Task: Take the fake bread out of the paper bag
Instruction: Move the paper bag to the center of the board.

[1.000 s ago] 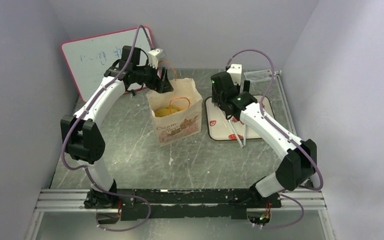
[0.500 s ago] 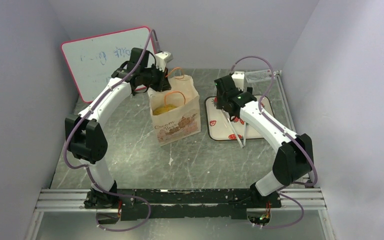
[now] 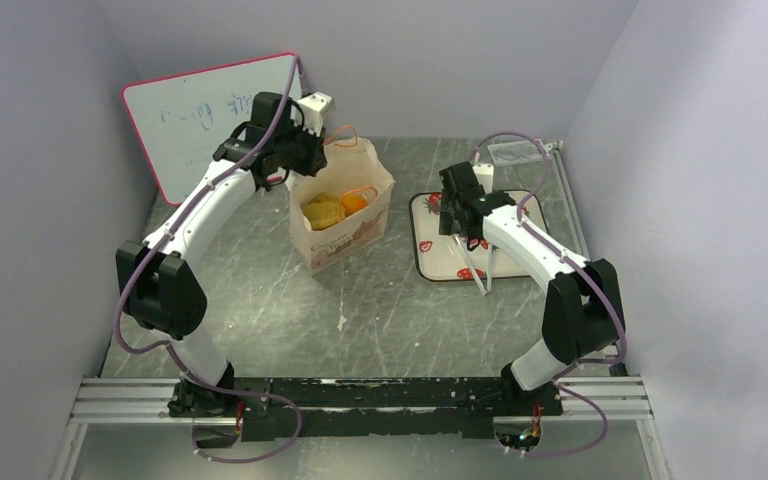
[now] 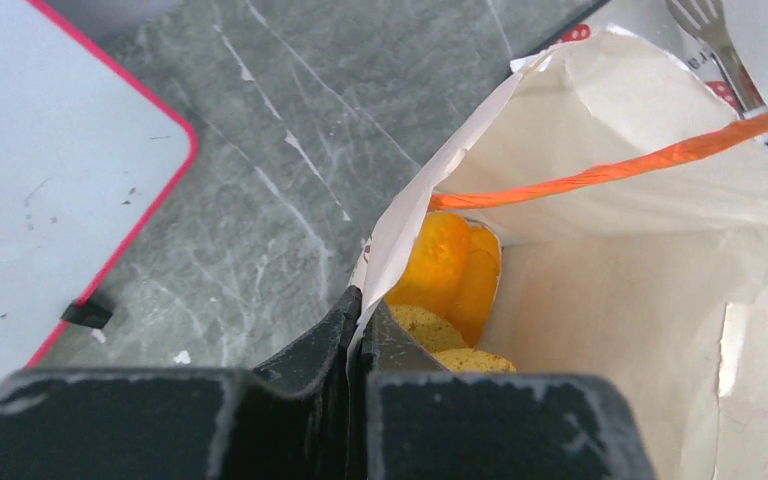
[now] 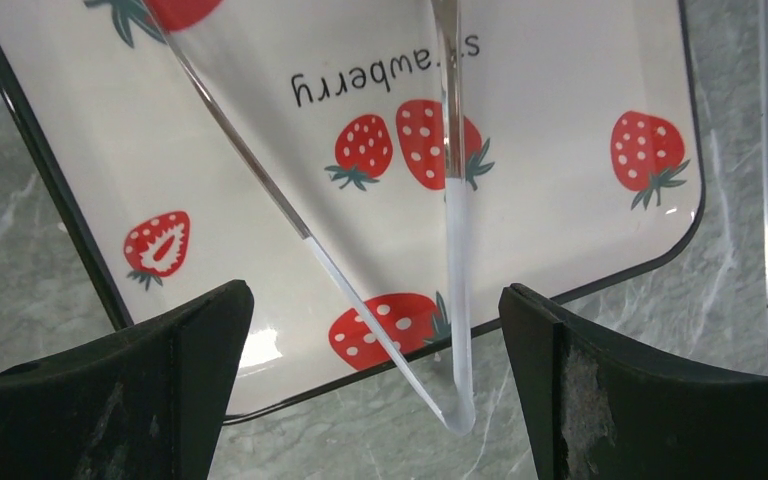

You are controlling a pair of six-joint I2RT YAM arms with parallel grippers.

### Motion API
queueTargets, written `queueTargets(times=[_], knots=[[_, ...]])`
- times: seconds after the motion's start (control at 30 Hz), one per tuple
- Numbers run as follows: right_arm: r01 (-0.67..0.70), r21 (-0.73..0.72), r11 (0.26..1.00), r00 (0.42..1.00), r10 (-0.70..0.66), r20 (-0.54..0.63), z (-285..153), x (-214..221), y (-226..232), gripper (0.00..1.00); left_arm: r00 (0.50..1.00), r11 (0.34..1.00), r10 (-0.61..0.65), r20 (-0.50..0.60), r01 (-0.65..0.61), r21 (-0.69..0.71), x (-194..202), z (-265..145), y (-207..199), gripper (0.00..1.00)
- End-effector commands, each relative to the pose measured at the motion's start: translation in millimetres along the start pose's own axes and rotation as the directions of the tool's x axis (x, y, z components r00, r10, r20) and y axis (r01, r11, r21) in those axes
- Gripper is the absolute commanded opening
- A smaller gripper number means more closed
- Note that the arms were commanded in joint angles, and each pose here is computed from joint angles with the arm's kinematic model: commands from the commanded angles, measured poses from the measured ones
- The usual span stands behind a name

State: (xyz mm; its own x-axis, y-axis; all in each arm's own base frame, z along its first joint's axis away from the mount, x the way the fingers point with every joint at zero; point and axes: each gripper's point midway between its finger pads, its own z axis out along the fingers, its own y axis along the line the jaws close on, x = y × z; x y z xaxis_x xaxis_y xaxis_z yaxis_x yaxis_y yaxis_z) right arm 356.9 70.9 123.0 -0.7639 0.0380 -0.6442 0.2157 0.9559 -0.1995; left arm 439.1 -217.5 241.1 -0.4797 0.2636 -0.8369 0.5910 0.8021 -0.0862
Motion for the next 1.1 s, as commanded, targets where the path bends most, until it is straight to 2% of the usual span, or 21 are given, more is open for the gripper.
queueTargets(times=[0.0, 0.37, 0.63, 0.9, 1.07], knots=[[-0.02, -0.026, 0.999, 0.999, 0.019, -0.033, 5, 11, 0, 1.0, 0.995, 0.996, 0.011, 0.1, -0.002, -0.087, -32, -20, 9, 0.07], [0.015, -0.1, 0.995, 0.993, -0.026, -0.111, 19, 40, 13, 0.99, 0.994, 0.992, -0.038, 0.101, 0.05, -0.117, -37, -29, 11, 0.07], [0.002, -0.125, 0.992, 0.993, -0.017, -0.121, 38, 39, 30, 0.89, 0.994, 0.984, -0.047, 0.1, 0.063, -0.165, -33, -49, 14, 0.07], [-0.019, -0.151, 0.988, 0.991, -0.001, -0.132, 52, 38, 46, 0.72, 0.994, 0.975, -0.053, 0.097, 0.072, -0.209, -24, -63, 18, 0.07], [-0.022, -0.157, 0.987, 0.991, 0.0, -0.136, 55, 43, 47, 0.56, 0.993, 0.971, -0.065, 0.099, 0.086, -0.224, -21, -68, 19, 0.07]])
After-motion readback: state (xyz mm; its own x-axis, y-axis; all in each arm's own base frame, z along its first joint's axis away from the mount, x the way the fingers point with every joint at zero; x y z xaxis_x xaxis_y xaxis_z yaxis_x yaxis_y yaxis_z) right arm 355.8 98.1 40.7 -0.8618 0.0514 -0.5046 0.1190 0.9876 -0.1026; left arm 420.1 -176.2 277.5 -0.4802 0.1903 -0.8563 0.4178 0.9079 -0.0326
